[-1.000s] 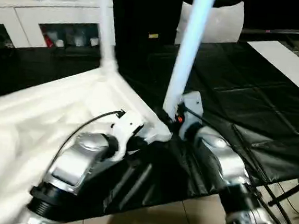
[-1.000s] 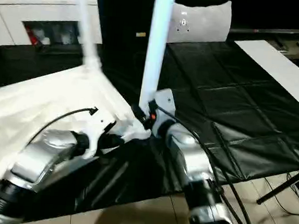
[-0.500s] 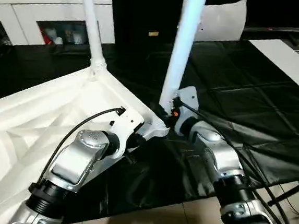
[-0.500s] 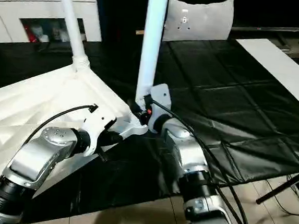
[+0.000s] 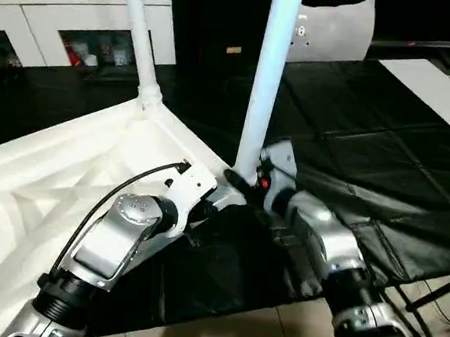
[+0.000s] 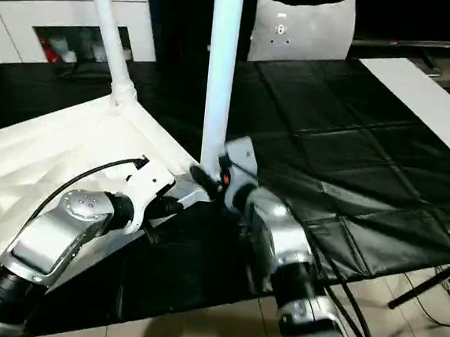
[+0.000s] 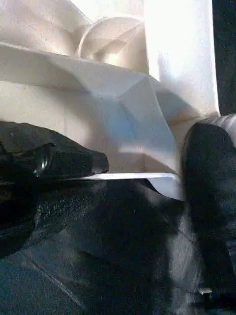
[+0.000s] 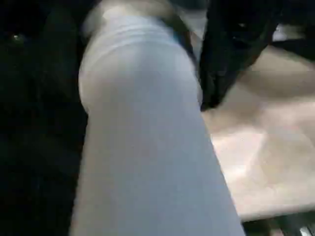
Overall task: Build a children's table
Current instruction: Insert table leg to table base, then rotate leg to tighten
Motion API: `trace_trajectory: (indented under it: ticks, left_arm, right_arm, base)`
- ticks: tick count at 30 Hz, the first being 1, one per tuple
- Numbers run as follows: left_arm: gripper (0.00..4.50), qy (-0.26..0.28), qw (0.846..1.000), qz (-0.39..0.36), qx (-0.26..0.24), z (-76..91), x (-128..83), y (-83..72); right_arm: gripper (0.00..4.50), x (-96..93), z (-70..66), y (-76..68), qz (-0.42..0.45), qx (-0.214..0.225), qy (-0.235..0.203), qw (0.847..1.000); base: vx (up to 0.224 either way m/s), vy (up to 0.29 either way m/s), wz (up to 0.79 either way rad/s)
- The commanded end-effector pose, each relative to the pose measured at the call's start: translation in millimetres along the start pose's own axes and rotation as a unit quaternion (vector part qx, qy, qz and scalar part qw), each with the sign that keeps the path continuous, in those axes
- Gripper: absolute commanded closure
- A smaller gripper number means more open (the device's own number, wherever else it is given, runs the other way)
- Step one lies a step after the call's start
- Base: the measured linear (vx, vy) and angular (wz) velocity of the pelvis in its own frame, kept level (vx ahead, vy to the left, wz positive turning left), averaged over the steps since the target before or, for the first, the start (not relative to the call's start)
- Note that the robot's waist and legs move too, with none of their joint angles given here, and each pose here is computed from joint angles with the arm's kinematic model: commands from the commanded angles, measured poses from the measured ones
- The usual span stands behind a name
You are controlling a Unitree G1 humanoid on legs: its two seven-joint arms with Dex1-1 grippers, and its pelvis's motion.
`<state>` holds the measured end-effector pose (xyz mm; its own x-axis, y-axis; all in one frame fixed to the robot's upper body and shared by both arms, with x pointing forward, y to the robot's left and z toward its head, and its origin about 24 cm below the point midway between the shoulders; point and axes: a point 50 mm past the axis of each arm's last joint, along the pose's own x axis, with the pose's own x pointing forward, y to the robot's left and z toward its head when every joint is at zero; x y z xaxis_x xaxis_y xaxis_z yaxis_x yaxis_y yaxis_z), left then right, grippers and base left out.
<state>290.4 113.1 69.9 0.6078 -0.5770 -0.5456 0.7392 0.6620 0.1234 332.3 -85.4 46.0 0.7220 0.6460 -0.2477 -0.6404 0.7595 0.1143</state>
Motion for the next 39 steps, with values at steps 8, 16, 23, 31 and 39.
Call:
trace_trajectory:
  ticks: [8,16,23,31,39]
  left_arm:
    - [4.5,-0.063,0.996,-0.006,0.067,14.5,-12,13.6]
    - [4.5,-0.059,0.992,-0.07,0.09,1.4,-11,9.5]
    - [4.5,-0.054,0.978,-0.151,0.131,-11.8,-10,4.8]
    - [4.5,-0.038,0.954,-0.234,0.184,-16.9,-10,-2.8]
    - [4.5,-0.037,0.947,-0.248,0.201,-16.4,-8,-1.4]
  right_arm:
    - [0.17,-30.0,-20.2,-7.1,0.067,0.02,0.011,0.997]
    - [0.03,-48.8,-7.1,-24.7,0.059,-0.056,-0.016,0.997]
    - [0.03,-68.2,12.4,-30.6,0.159,-0.087,-0.014,0.983]
    - [0.03,-68.6,11.0,-25.1,0.235,-0.148,0.032,0.96]
    - [0.3,-62.9,6.6,-20.6,0.274,-0.151,0.06,0.948]
  base:
    - [0.0,0.0,0.0]
    - [0.0,0.0,0.0]
    - [0.0,0.0,0.0]
    - [0.0,0.0,0.0]
    - [0.0,0.0,0.0]
